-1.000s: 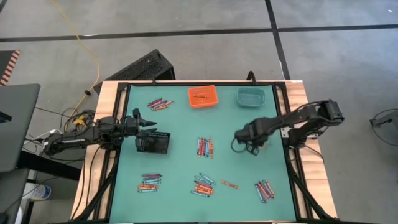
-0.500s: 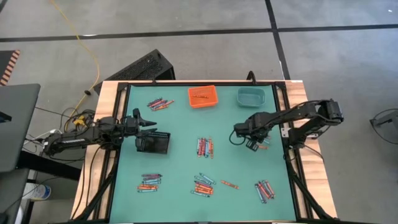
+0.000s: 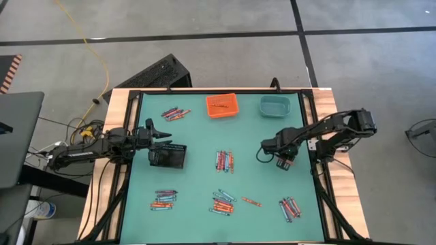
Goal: Sort crayons
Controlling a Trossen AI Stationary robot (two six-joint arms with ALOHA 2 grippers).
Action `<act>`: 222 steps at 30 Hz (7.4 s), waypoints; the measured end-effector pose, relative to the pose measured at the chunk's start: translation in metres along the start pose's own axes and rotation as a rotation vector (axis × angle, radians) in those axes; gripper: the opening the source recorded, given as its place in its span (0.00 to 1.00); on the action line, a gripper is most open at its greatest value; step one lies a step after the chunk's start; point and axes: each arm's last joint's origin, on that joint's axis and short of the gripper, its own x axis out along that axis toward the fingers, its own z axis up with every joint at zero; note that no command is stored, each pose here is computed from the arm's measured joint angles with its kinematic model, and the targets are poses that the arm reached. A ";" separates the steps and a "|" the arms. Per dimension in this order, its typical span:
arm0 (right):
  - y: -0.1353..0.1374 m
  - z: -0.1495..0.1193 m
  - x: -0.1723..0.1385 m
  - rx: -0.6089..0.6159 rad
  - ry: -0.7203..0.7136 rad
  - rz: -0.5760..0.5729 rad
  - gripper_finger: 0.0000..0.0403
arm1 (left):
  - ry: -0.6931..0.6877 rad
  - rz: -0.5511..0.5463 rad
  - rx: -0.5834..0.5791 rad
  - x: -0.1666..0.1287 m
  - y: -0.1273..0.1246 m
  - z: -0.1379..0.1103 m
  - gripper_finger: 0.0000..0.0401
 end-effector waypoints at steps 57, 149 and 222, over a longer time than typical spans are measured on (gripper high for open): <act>0.024 0.001 -0.013 -0.174 -0.050 0.159 0.21 | 0.000 0.000 0.000 0.000 0.000 0.000 0.29; -0.035 0.046 -0.138 -0.408 -0.638 -0.271 0.01 | 0.001 0.000 0.000 0.000 0.000 0.000 0.29; 0.066 0.040 -0.120 -0.994 -1.524 0.051 0.18 | -0.004 0.000 -0.001 0.000 0.000 0.000 0.29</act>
